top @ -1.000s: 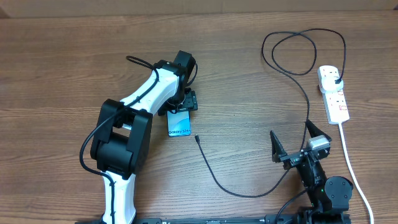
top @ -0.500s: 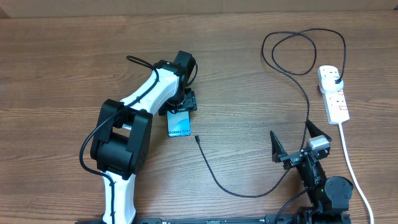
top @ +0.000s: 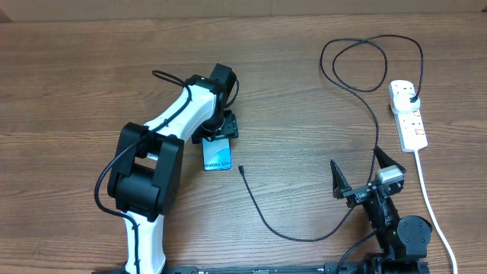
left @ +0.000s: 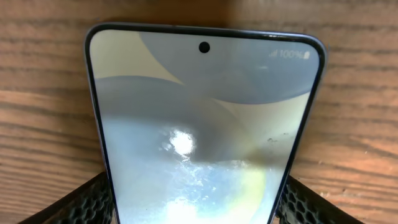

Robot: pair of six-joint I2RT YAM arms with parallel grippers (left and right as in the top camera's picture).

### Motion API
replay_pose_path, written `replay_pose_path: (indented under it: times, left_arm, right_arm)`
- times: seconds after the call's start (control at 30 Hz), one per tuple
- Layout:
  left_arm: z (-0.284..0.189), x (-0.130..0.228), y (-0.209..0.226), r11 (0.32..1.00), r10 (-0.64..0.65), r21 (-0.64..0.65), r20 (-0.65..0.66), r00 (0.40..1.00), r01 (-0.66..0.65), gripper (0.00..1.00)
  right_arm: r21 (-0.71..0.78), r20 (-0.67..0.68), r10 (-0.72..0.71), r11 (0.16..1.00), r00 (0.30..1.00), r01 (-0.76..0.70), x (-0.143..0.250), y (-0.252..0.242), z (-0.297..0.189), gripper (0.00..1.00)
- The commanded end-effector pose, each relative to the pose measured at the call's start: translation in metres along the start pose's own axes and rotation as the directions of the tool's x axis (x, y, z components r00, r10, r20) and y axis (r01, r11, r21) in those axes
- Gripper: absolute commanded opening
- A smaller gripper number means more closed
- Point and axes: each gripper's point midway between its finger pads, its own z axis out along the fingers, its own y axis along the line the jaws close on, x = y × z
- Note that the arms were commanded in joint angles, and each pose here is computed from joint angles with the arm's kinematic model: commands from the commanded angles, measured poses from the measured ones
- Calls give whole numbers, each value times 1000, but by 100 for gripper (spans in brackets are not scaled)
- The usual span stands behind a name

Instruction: Plug charger to phone and switch on socket

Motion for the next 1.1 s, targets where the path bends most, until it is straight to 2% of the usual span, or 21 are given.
replay_pose_path:
  times: [0.0, 0.27, 0.77, 1.07]
  left_arm:
    - [-21, 3, -5, 998, 25, 64, 16, 1000, -26, 73]
    - [-39, 4, -11, 993, 41, 110, 38, 998, -45, 74]
    - [-38, 2, -1, 997, 55, 54, 53, 997, -58, 75]
    - [-12, 12, -1, 998, 51, 31, 67, 996, -53, 75]
  right_arm:
    - [-7, 4, -3, 1000, 1000, 3, 2, 2, 0, 100]
    - [-7, 4, -3, 1000, 1000, 3, 2, 2, 0, 100]
    - [-7, 4, -2, 1000, 1000, 2, 2, 2, 0, 100]
    - [-7, 4, -3, 1000, 1000, 3, 2, 2, 0, 100]
